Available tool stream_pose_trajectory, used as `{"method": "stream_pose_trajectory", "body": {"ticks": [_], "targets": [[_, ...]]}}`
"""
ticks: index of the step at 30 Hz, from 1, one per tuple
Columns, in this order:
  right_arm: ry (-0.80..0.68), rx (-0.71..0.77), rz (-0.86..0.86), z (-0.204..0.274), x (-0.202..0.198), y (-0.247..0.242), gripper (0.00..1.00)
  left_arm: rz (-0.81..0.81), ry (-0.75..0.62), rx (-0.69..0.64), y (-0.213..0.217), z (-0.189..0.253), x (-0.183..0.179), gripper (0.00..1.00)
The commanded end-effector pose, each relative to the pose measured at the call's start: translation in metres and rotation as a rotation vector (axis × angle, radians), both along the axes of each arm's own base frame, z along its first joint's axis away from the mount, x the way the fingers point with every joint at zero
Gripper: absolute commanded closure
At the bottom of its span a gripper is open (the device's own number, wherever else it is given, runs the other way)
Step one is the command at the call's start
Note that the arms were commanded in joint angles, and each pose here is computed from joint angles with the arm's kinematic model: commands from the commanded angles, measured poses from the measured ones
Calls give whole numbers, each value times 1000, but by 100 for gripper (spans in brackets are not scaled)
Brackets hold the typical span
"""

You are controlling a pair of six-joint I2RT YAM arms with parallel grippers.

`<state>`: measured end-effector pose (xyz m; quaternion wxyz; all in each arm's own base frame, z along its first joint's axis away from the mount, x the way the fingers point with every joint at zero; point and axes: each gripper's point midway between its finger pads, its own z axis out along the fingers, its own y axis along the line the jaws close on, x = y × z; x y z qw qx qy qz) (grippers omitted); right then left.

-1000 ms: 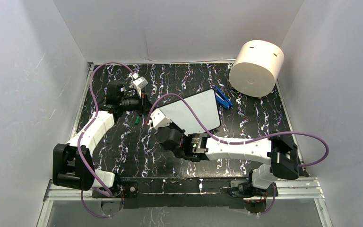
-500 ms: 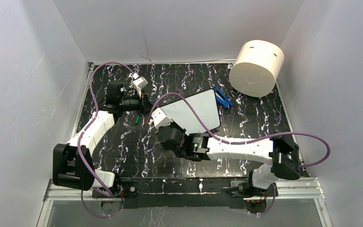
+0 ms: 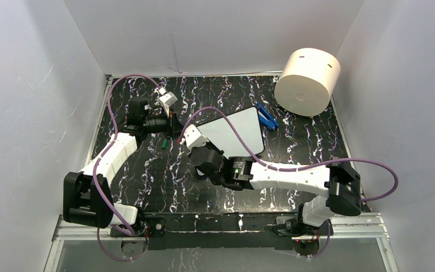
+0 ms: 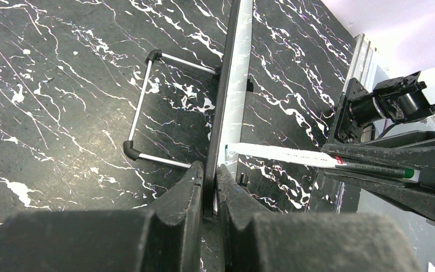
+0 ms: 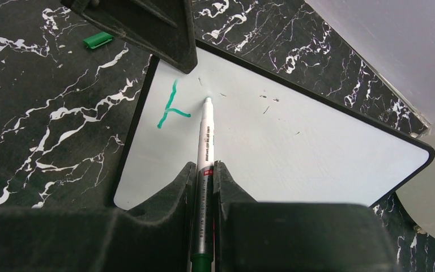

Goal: Write a sentence on the whiteboard

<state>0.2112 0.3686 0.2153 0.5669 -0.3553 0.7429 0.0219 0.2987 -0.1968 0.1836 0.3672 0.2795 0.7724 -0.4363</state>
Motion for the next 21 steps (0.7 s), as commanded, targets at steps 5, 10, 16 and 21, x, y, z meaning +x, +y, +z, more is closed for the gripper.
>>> {"method": "stream_pose_trajectory", "body": {"ticks": [5,10,16,21], "targets": [[-33,96,8,30,4,10,100,3,28,43,0,-12,-1,100],[-32,99,16,31,4,12,100,3,26,42,0,-11,-1,100],[-33,76,-4,26,7,9,100,1,27,41,0,-11,-1,100],[-14,60,-4,20,7,7,100,1,29,42,-1,-12,-1,100]]}}
